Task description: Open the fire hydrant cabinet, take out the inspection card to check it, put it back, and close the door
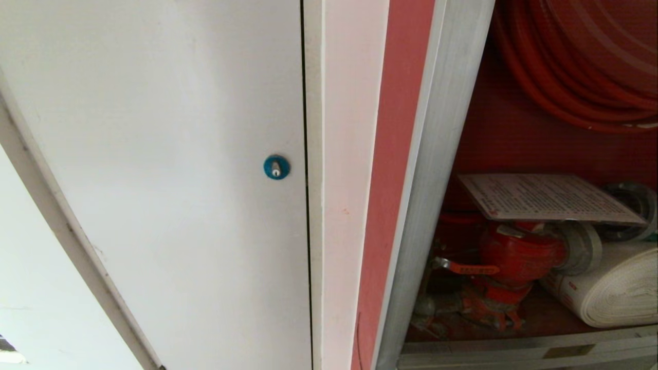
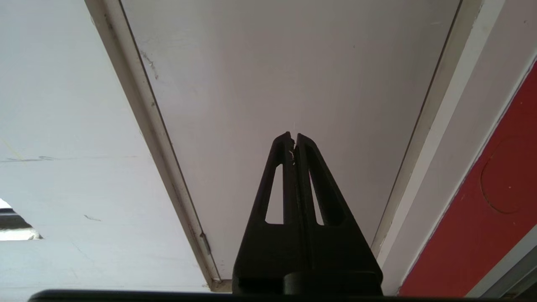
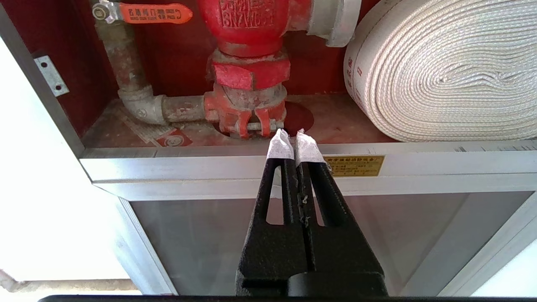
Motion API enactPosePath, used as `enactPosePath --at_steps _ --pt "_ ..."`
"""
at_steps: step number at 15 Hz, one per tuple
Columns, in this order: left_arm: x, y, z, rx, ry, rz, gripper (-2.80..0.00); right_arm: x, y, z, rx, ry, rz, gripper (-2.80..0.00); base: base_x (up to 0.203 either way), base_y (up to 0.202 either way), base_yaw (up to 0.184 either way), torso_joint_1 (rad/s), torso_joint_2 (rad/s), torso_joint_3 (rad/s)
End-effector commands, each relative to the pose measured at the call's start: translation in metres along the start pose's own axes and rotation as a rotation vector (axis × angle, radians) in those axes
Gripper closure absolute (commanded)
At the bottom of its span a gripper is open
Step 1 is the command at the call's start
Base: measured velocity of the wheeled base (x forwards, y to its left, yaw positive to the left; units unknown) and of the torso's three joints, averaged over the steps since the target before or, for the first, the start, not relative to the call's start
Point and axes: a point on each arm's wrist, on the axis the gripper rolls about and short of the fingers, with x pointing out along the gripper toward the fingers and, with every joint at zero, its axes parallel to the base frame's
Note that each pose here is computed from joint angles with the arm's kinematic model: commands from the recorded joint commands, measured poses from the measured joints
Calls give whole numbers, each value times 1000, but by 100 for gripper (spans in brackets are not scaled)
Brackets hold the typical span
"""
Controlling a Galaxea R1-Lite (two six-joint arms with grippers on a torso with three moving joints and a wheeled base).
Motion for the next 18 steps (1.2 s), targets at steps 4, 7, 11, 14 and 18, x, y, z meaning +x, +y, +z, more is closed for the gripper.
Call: enactPosePath --at_steps 4,7,11,14,18 --pt "1 0 -2 -1 8 -1 0 0 0 -1 0 0 0 0 0 0 0 0 0 0" --pt "1 0 -2 0 9 0 0 0 0 -1 0 0 0 0 0 0 0 0 0 0" --pt "1 0 -2 -1 9 0 0 0 0 -1 0 0 0 0 0 0 0 0 0 0" --pt "1 0 -2 -1 9 1 0 0 0 -1 0 0 0 0 0 0 0 0 0 0" --pt "1 0 -2 -1 9 1 0 0 0 0 0 -1 0 0 -113 0 4 9 5 4"
